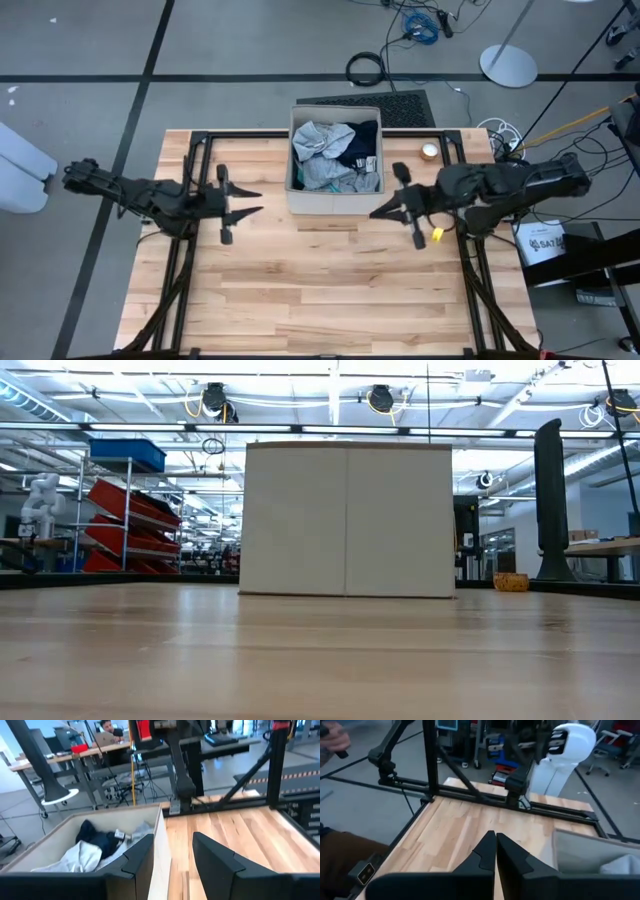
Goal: Sort clothes
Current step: Return to Home Position
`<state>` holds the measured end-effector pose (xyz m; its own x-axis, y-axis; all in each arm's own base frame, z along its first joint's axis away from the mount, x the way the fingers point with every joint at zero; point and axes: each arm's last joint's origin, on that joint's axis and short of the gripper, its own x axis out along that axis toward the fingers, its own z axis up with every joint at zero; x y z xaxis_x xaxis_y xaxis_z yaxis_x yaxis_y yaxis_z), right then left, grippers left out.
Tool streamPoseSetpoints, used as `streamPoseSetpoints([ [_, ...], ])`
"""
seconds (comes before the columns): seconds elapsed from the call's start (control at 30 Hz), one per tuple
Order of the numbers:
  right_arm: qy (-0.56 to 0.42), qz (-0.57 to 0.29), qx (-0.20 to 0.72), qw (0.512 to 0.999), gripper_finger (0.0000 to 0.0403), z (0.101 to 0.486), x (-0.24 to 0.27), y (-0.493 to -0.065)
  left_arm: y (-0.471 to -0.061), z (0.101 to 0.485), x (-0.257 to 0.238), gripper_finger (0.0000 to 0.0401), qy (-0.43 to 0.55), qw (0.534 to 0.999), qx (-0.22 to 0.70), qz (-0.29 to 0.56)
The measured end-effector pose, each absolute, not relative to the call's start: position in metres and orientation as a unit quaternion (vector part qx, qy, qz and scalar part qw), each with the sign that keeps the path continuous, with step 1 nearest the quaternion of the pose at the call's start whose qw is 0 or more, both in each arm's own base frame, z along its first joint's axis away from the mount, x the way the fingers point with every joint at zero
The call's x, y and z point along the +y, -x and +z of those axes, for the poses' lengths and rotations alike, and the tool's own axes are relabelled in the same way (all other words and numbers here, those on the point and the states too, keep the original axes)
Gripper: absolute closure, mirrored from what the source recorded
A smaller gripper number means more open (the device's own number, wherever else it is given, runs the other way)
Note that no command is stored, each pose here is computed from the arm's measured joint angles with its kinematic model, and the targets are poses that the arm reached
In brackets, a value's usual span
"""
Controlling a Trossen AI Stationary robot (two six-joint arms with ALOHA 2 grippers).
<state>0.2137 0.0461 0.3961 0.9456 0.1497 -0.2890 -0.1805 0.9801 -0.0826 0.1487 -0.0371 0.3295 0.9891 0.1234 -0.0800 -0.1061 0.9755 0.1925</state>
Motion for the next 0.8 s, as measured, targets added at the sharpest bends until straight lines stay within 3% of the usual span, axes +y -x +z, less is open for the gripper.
streamPoseSetpoints([
  [0.37, 0.05, 0.044, 0.15, 0.987, 0.0403, 0.402, 0.025, -0.19, -0.127, 0.324, -0.03, 0.0256, -0.108, 0.989, 0.083, 0.053],
  [0.8, 0.026, -0.011, 0.149, 0.988, 0.0403, 0.346, 0.002, -0.174, -0.094, 0.283, -0.019, 0.0256, -0.051, 0.996, 0.049, 0.051],
])
